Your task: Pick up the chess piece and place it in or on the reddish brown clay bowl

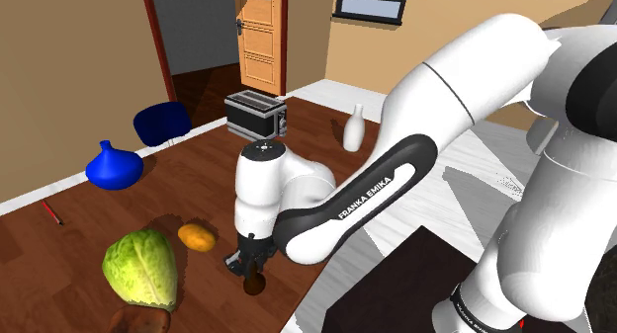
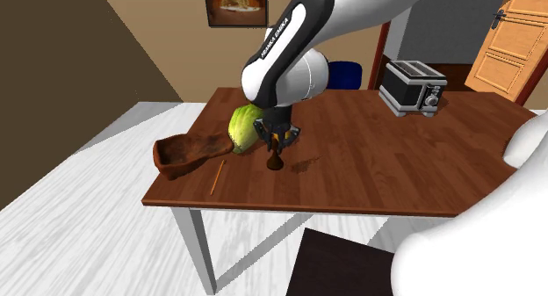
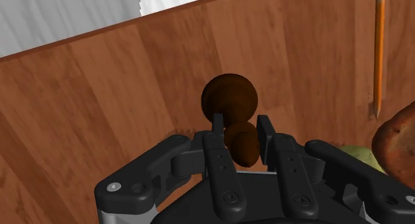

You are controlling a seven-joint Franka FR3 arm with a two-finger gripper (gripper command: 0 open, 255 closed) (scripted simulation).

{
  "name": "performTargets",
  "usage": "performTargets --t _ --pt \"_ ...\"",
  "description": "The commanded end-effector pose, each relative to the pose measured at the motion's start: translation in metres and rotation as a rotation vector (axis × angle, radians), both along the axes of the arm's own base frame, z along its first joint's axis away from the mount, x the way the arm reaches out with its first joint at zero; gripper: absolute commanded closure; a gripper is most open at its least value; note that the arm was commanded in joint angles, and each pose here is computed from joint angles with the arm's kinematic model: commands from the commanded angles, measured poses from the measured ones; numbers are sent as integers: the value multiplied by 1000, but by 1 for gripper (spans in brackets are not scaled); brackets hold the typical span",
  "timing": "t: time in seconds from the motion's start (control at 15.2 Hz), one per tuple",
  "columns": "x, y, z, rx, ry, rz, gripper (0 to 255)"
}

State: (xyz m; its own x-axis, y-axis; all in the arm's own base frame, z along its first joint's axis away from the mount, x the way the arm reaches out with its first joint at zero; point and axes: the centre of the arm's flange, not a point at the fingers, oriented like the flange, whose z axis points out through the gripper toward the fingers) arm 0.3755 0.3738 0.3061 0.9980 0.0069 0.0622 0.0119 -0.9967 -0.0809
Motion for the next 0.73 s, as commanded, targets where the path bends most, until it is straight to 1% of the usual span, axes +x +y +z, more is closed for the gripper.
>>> performTargets --t 0.0,0.66 --pt "0 -1 10 0 1 0 255" --pt "0 -1 63 0 1 0 255"
